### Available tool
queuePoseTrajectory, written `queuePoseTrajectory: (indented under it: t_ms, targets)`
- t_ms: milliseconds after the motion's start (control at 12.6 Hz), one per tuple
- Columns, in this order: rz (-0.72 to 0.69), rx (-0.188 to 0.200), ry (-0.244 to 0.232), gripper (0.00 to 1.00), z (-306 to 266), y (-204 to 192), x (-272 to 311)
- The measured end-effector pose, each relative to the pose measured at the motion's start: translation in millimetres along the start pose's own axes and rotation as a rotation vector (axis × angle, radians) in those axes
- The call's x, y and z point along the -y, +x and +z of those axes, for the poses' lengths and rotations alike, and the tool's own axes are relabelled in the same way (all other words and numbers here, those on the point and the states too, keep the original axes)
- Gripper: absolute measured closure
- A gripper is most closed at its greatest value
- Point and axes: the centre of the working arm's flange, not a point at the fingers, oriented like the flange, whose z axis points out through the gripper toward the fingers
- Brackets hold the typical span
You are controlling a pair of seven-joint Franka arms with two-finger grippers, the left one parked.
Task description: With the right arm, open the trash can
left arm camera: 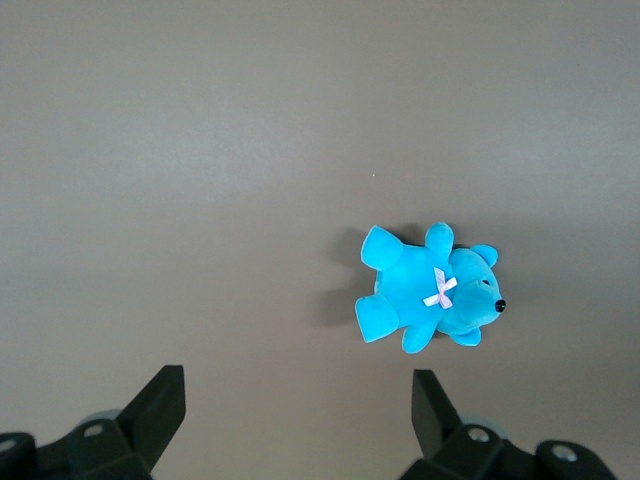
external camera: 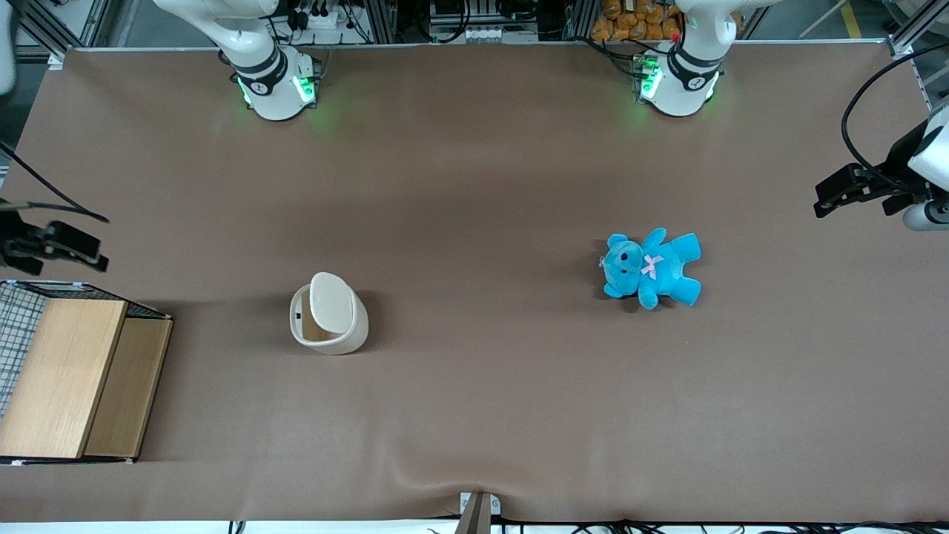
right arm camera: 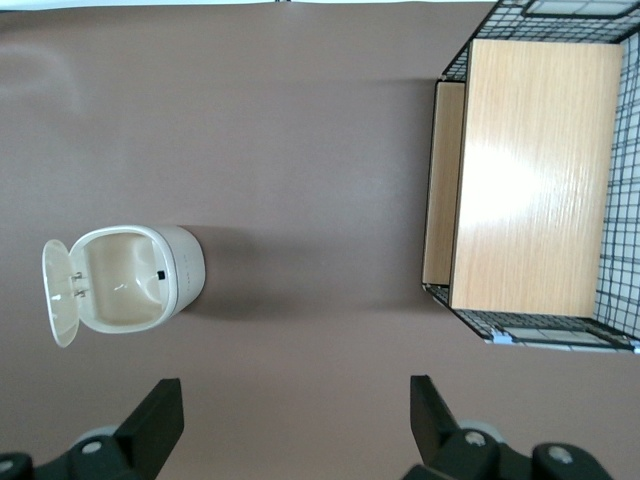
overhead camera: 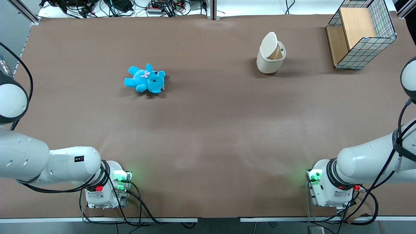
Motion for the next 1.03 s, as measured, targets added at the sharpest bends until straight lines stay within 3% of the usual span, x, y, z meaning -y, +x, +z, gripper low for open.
queuePoseTrajectory:
  t_ms: [475, 1030]
  targets:
    - [-0.008, 0.041, 0.007, 0.0, -17, -40, 8]
    - [-0.015, 0.049, 0.007, 0.0, -31, -67, 15]
